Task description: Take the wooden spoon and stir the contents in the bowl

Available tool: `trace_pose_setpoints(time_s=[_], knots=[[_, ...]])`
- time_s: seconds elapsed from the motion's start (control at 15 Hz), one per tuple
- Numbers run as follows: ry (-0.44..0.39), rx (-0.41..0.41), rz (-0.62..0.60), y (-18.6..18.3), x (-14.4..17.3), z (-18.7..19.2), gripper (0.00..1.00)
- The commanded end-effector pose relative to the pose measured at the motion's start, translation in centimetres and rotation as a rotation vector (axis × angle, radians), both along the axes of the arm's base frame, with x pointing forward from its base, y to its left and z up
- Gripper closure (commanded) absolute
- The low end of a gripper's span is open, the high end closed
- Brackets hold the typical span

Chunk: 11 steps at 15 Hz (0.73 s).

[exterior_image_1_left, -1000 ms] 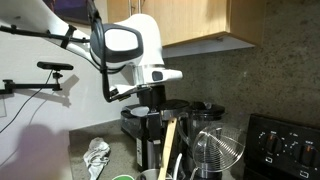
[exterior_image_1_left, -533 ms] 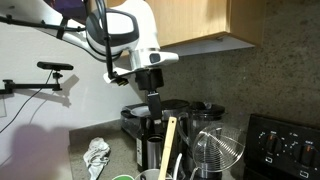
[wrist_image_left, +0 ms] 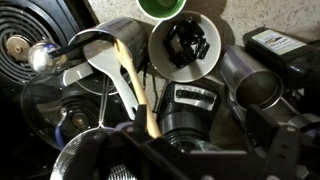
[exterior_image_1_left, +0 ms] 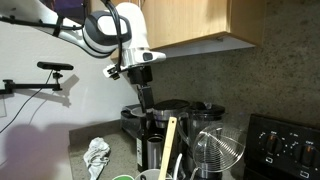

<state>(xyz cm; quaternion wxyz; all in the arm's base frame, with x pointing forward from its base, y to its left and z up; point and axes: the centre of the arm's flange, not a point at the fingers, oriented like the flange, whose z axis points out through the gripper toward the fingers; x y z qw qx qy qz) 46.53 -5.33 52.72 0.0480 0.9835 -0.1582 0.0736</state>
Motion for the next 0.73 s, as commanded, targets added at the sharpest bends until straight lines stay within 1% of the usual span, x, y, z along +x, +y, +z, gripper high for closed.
trace_pose_setpoints(time_s=[0.0, 0.27, 0.53, 0.6, 0.67], knots=[[0.047, 0.035, 0.084, 2.4, -1.1, -1.4, 0.00], [0.090, 0.056, 0.132, 3.8, -2.0, -3.8, 0.00], [0.116, 0.043, 0.154, 4.5, -2.7, -5.0, 0.00], [0.113, 0.038, 0.129, 4.1, -1.4, -5.0, 0.00], [0.118, 0.037, 0.131, 4.2, -1.5, -5.2, 0.00]])
